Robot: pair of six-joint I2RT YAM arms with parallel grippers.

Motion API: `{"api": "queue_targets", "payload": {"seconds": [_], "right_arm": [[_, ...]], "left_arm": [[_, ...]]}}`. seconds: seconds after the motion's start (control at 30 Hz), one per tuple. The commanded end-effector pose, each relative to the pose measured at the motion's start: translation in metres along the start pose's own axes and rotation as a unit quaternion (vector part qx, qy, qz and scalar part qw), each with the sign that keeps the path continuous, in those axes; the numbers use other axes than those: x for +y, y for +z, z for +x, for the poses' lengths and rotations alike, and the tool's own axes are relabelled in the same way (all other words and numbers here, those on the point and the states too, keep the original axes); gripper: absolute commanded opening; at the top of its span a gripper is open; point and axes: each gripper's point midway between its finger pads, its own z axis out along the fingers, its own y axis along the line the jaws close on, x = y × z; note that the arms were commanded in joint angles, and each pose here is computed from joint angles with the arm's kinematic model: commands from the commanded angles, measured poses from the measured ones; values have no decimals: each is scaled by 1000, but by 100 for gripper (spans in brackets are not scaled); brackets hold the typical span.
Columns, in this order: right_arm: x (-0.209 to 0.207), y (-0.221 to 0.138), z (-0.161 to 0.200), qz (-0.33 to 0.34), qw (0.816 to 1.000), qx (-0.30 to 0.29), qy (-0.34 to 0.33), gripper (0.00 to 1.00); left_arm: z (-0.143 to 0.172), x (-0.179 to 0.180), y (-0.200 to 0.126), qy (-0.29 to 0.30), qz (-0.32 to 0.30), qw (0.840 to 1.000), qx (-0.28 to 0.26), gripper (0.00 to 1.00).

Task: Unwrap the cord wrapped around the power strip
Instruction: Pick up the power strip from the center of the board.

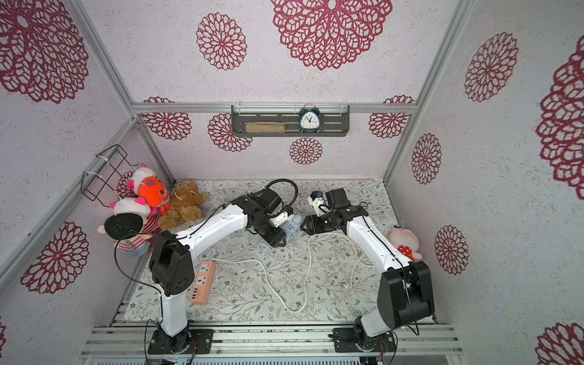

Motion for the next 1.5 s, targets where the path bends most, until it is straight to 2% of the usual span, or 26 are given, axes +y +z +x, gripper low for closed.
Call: {"api": "queue_targets", "payload": {"seconds": [0.0, 0.07, 0.17, 0.27, 0.5, 0.67, 0.7, 0.83, 0.93, 1.03, 1.1, 1.17, 1.23, 1.33, 1.4, 1.47], "right_arm": [[2, -1, -8, -43, 997, -12, 55, 64], [11, -6, -18, -77, 994, -31, 73, 69], [14, -5, -27, -93, 989, -38, 109, 74], [19, -1, -32, -121, 981, -56, 141, 76], [24, 9, -40, -147, 973, -74, 162, 76], [30, 15, -49, -160, 970, -83, 165, 76], [32, 16, -50, -163, 969, -85, 165, 76], [34, 18, -55, -167, 968, -90, 167, 68], [32, 18, -56, -166, 967, -89, 169, 55], [31, 20, -57, -168, 968, -87, 167, 43], [28, 20, -59, -168, 968, -88, 164, 36], [24, 20, -62, -165, 970, -87, 159, 33], [21, 19, -66, -164, 971, -85, 151, 32], [20, 15, -73, -175, 971, -83, 136, 29], [25, 12, -76, -198, 970, -72, 124, 28], [33, 11, -77, -222, 968, -53, 104, 28]], "left_arm": [[-3, -15, -14, 29, 44, 998, -18, 14], [-5, -11, -15, 28, 43, 998, -25, 14], [-12, -8, -18, 34, 34, 998, -39, 14], [-22, -5, -22, 38, 24, 997, -56, 15], [-37, -10, -26, 48, 26, 996, -72, 18], [-50, -19, -31, 56, 32, 993, -95, 25], [-49, -18, -19, 54, 33, 995, -83, 25], [-52, -15, -14, 42, 25, 995, -84, 30], [-55, -10, -14, 26, 8, 995, -96, 43], [-61, -7, -28, 15, -9, 991, -130, 78], [-63, -4, -36, 4, -22, 988, -151, 88], [-62, 7, -44, -14, -49, 984, -168, 98], [-56, 22, -54, -51, -72, 981, -175, 97], [-44, 34, -66, -123, -22, 972, -197, 97], [-42, 30, -66, -148, 66, 961, -223, 97], [-45, 12, -68, -148, 181, 940, -247, 97]]}}
